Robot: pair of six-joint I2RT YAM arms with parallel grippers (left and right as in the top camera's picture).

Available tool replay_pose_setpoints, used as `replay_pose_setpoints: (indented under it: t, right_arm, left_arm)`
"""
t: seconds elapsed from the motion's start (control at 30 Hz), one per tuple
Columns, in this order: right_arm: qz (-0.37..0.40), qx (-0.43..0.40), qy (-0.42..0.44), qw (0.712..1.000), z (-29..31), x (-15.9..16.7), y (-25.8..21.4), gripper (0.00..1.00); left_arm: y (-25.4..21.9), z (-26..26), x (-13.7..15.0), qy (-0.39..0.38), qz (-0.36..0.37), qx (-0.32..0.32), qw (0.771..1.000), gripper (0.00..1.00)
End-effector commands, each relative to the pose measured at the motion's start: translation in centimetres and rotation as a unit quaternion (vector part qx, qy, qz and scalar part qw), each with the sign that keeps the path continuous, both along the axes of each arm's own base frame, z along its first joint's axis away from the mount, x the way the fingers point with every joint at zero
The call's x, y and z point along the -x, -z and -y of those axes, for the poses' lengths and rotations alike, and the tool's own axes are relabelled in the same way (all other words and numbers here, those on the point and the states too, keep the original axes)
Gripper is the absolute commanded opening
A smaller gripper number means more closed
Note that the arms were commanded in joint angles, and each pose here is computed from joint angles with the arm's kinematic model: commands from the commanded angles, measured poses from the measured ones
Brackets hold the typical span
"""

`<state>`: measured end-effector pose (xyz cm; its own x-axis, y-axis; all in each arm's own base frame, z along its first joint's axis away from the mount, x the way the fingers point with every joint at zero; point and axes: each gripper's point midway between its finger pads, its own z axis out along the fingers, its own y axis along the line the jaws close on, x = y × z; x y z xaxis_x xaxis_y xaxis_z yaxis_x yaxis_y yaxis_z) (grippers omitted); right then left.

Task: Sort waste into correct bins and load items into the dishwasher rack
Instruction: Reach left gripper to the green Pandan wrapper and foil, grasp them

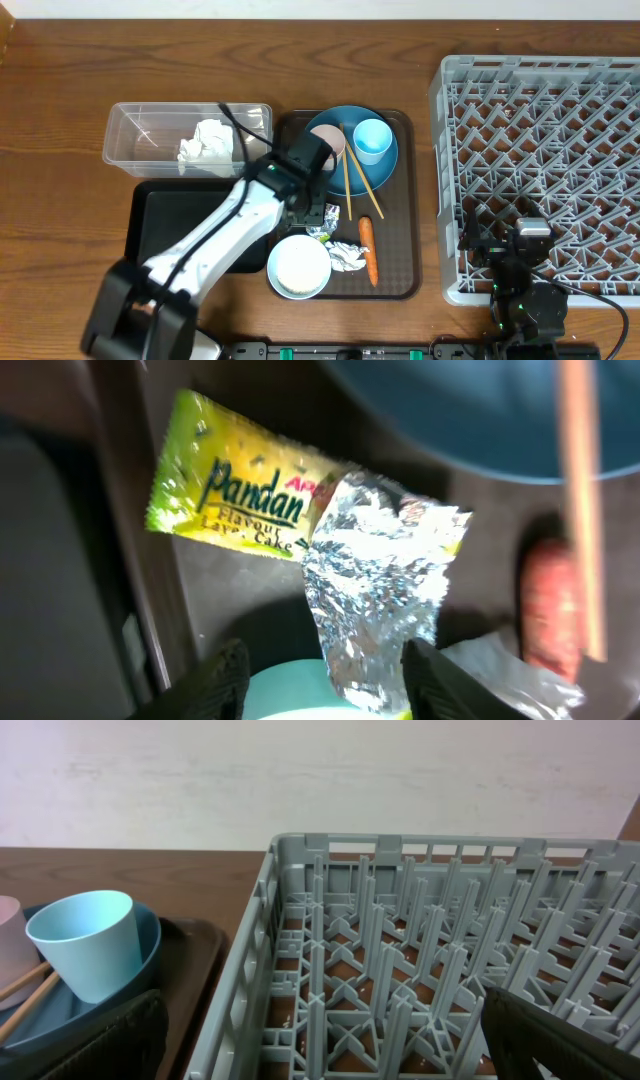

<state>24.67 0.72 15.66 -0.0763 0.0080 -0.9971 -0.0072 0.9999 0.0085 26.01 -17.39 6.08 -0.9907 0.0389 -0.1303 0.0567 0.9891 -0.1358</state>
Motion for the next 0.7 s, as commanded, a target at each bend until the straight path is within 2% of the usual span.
replay_pose_setpoints:
  t: [0.0,0.33,0.4,0.5,0.67]
  right_arm:
    - [-0.002,0.004,0.006,1.000,0.3,0.0,0.1,0.99]
    - [-0.002,0.004,0.007,1.000,0.3,0.0,0.1,0.99]
    - [-0.002,0.004,0.007,1.000,0.3,0.0,0.1,0.99]
    - [-0.002,0.004,0.007,1.000,0.3,0.0,0.1,0.99]
    - [-0.002,0.004,0.006,1.000,0.3,0.0,0.1,0.99]
  left_arm:
    - [1.9,0.2,1.3,-0.005,-0.044,-0.001,0.999,0.56]
    - [4.8,0.2,2.0,-0.006,-0.089,-0.017,0.996,0.57]
    - [4.9,0.2,2.0,-0.006,-0.090,-0.016,0.996,0.56]
    - [4.9,0.2,2.0,-0.006,-0.090,-0.016,0.996,0.49]
    - [4.8,0.6,2.1,-0.004,-0.094,-0.005,0.996,0.49]
